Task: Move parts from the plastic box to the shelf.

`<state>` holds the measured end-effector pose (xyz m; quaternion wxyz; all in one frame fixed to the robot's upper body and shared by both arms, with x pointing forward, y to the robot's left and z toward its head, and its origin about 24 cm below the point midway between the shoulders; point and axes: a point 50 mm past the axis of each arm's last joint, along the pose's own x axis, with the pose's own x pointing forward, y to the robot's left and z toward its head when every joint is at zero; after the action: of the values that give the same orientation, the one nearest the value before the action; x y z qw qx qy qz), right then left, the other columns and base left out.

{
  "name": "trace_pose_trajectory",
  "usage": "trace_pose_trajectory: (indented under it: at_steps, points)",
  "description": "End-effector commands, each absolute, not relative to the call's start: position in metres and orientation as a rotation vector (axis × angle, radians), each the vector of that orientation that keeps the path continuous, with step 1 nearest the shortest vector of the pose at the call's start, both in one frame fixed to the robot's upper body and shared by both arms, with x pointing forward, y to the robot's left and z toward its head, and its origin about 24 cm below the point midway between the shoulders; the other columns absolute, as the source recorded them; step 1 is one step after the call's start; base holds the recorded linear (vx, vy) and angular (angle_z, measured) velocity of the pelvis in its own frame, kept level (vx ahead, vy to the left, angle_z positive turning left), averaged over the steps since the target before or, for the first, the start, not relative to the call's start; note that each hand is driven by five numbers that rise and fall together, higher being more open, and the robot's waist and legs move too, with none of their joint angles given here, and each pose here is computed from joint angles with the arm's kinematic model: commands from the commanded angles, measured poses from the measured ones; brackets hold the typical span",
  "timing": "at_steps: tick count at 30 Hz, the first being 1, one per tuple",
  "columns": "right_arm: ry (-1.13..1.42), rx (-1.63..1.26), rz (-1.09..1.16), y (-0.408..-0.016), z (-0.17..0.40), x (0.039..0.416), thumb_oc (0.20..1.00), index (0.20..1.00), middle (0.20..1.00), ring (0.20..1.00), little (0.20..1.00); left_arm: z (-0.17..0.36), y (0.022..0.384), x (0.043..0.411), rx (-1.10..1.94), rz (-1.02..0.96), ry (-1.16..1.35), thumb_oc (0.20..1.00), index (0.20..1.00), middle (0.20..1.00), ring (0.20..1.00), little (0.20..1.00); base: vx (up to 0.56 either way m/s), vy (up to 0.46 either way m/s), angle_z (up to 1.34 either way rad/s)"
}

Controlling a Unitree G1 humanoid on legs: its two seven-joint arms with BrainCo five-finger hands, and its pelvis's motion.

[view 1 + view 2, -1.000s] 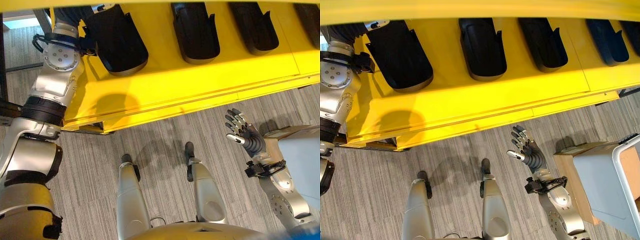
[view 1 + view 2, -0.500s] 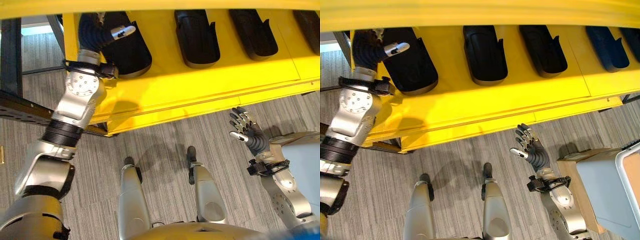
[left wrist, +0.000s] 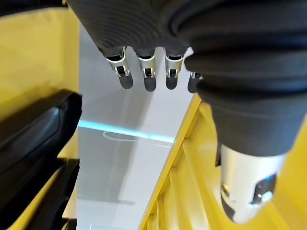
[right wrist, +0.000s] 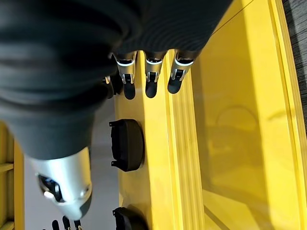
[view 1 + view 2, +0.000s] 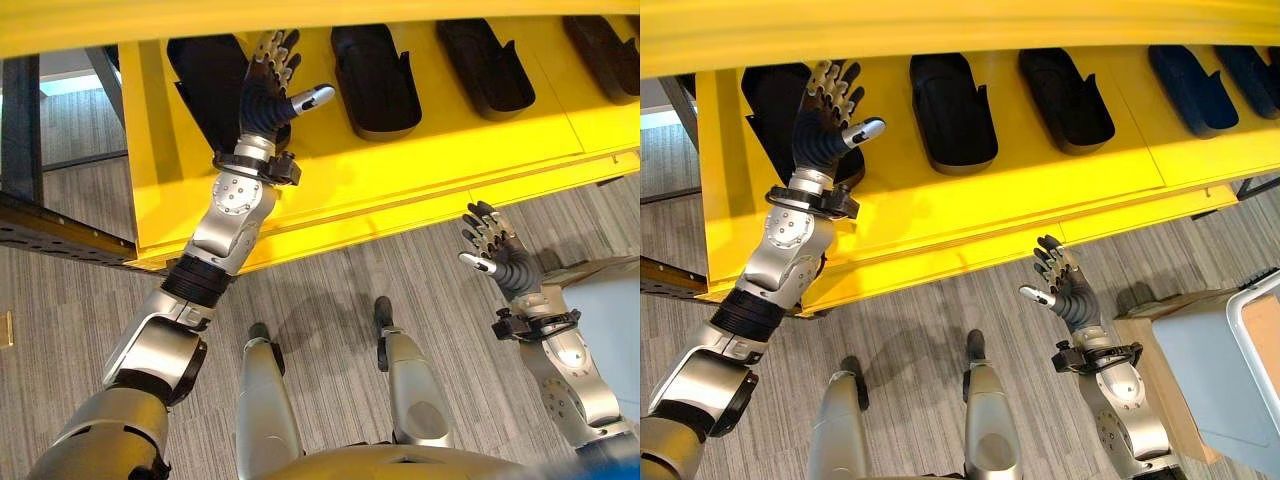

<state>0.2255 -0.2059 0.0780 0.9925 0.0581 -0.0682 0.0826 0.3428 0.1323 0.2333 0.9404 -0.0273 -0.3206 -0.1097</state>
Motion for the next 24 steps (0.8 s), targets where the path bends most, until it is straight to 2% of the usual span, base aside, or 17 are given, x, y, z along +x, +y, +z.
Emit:
trace_pose_trajectory:
  at_steps: [1, 6, 14, 24]
  points:
    - [-0.303, 0.07, 0.175, -0.212, 0.111, 0.225, 1.0, 1.0, 1.0, 1.0, 1.0, 0.246, 0.119, 0.338, -0.038, -0.237, -0.74, 1.0, 1.0, 1.0, 1.0, 1.0, 0.0, 0.0, 0.0]
    - [-0.301, 0.07, 0.179, -0.211, 0.111, 0.225, 1.0, 1.0, 1.0, 1.0, 1.0, 0.242, 0.121, 0.341, -0.05, -0.187, -0.73, 1.0, 1.0, 1.0, 1.0, 1.0, 0.0, 0.0, 0.0]
    - [-0.312, 0.065, 0.172, -0.212, 0.113, 0.225, 1.0, 1.0, 1.0, 1.0, 1.0, 0.237, 0.138, 0.344, 0.076, 0.005, -0.748, 1.0, 1.0, 1.0, 1.0, 1.0, 0.0, 0.0, 0.0]
    - [-0.314, 0.057, 0.158, -0.215, 0.115, 0.226, 1.0, 1.0, 1.0, 1.0, 1.0, 0.215, 0.146, 0.355, 0.189, 0.068, -0.649, 1.0, 1.0, 1.0, 1.0, 1.0, 0.0, 0.0, 0.0]
